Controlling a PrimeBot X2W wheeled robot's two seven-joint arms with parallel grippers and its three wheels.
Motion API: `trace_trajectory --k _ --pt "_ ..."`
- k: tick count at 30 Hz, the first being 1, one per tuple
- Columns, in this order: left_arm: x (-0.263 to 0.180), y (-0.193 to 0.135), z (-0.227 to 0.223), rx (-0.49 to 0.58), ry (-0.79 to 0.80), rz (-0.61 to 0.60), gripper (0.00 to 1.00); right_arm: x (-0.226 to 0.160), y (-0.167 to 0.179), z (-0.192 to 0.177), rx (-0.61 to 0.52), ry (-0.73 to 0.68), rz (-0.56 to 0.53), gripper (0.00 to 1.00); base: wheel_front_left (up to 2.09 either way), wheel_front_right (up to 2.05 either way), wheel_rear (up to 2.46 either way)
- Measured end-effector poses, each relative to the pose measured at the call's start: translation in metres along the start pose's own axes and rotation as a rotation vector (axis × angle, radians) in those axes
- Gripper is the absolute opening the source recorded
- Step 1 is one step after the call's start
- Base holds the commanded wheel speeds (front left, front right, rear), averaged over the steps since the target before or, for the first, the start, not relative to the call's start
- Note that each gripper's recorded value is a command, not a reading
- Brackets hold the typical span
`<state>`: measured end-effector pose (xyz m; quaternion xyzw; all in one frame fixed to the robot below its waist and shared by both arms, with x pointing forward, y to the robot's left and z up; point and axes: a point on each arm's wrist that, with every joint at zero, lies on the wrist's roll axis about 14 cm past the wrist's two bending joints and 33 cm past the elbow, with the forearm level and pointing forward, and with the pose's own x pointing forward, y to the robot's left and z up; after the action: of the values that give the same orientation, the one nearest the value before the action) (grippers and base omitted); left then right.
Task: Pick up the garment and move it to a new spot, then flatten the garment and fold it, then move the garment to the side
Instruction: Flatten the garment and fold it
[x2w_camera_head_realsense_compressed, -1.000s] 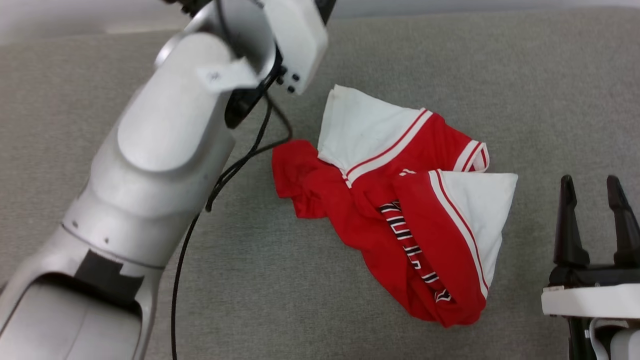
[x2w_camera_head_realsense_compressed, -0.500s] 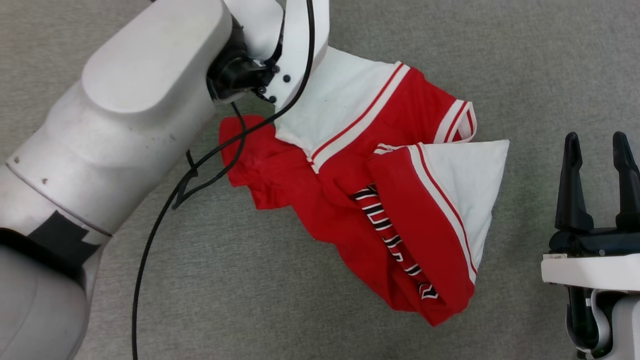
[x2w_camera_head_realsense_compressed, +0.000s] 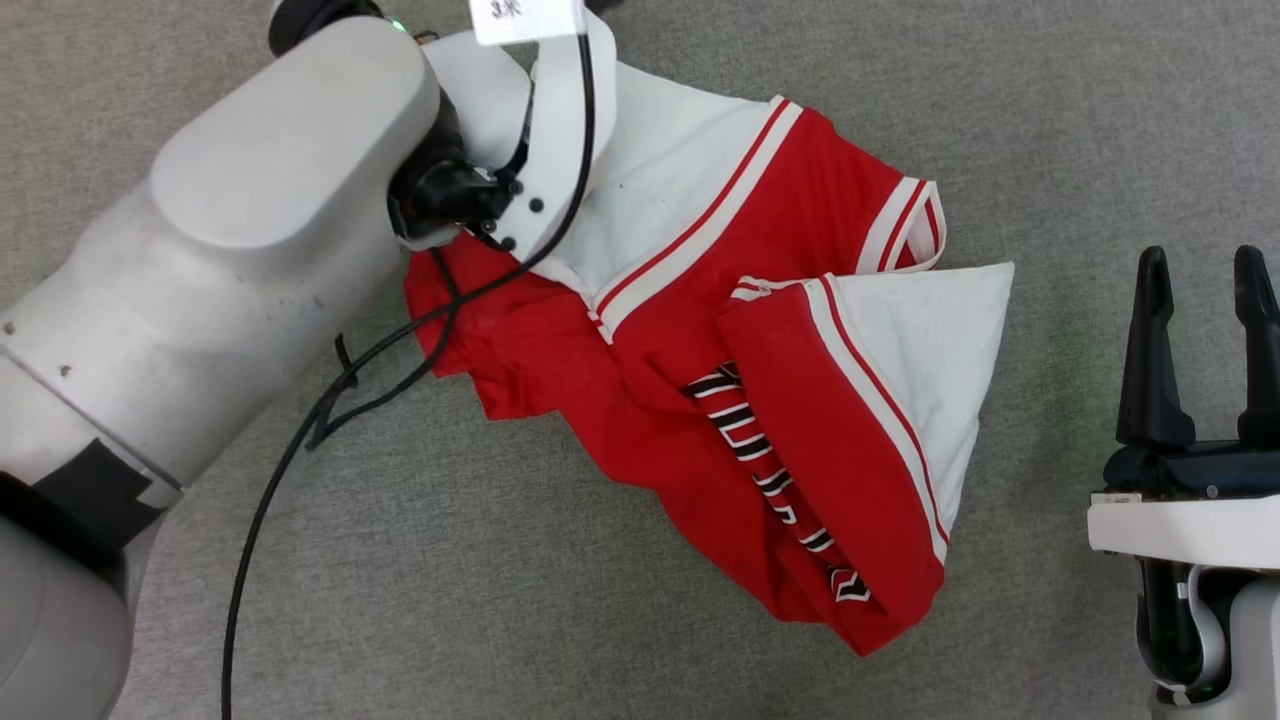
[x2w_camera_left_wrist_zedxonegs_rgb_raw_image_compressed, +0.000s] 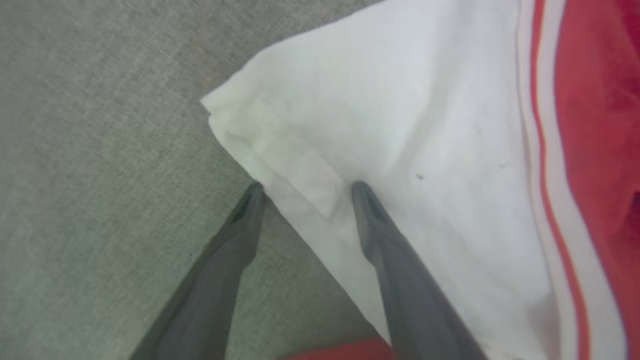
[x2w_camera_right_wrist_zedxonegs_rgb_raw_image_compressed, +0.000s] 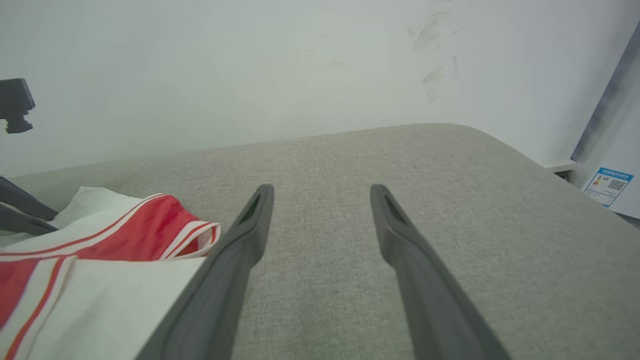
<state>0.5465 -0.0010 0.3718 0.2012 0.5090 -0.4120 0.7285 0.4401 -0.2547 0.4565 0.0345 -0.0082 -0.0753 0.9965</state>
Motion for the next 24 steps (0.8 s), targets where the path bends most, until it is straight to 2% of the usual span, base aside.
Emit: trace_trajectory --k 4,7,11,15,20,21,22,24 --pt "-0.007 -0.003 0.007 0.039 -0.062 0.02 0.0 0.001 0.003 0.004 0.003 -0.012 0.009 1.0 0.0 0.0 0.0" --pt "-0.021 -0.007 0.025 0.071 -0.175 0.043 0.0 0.0 0.007 0.009 0.007 -0.024 0.019 1.0 0.0 0.0 0.0" --pt "-0.061 -0.014 0.055 0.118 -0.368 0.079 0.0 -0.008 0.01 0.017 0.015 -0.035 0.027 1.0 0.0 0.0 0.0" --pt "-0.106 -0.017 0.06 0.15 -0.477 0.128 0.0 -0.018 0.014 0.025 0.02 -0.046 0.04 1.0 0.0 0.0 0.0" --pt "-0.144 0.007 0.016 0.079 -0.469 0.23 0.0 -0.023 0.03 0.036 0.034 -0.074 0.086 1.0 0.0 0.0 0.0" --pt "-0.155 0.02 -0.011 0.027 -0.442 0.277 0.0 -0.023 0.039 0.041 0.043 -0.089 0.111 1.0 0.0 0.0 0.0" --pt "-0.155 0.02 -0.011 0.027 -0.442 0.277 0.0 -0.023 0.039 0.041 0.043 -0.089 0.111 1.0 0.0 0.0 0.0" --pt "-0.168 0.038 -0.052 -0.057 -0.407 0.341 0.0 -0.022 0.051 0.046 0.056 -0.103 0.143 1.0 0.0 0.0 0.0"
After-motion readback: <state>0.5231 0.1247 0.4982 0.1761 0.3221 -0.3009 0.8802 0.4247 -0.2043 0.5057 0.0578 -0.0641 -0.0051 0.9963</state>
